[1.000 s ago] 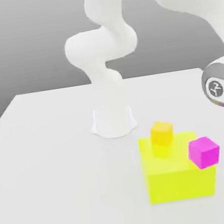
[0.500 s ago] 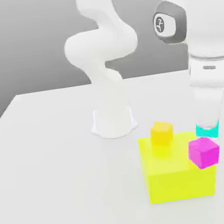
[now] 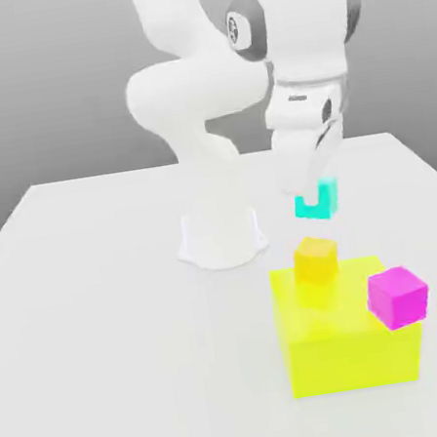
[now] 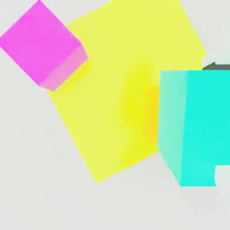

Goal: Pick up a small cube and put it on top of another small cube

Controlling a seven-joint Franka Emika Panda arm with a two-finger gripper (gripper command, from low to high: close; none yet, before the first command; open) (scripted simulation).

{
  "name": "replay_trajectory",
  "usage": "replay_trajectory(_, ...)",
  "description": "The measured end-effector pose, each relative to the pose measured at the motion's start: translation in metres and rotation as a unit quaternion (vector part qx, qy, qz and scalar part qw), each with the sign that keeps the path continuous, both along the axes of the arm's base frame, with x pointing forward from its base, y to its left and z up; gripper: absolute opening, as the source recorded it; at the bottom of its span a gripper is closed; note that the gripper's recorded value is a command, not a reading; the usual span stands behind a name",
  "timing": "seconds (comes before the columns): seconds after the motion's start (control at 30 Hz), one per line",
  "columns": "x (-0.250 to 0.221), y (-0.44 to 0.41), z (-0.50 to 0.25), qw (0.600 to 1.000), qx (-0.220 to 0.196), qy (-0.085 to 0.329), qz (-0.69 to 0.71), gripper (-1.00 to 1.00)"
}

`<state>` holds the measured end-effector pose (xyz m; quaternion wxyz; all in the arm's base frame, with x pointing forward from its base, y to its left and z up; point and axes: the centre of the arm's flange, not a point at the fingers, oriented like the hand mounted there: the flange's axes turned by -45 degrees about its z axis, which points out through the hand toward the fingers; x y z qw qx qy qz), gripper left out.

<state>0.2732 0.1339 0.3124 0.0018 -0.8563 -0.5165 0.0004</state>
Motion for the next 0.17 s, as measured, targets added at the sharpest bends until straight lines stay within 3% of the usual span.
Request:
replay_trajectory(0.07, -0.001, -0.001, -0.021, 1.0, 0.0, 0.0, 0.0, -1.0)
replay_trajectory(0.1, -0.002, -0.001, -0.029, 1.0, -0.001, 0.0, 0.0, 1.0)
replay_trajectory(0.17, -0.002, -0.001, -0.029, 1.0, -0.001, 0.0, 0.0, 1.0)
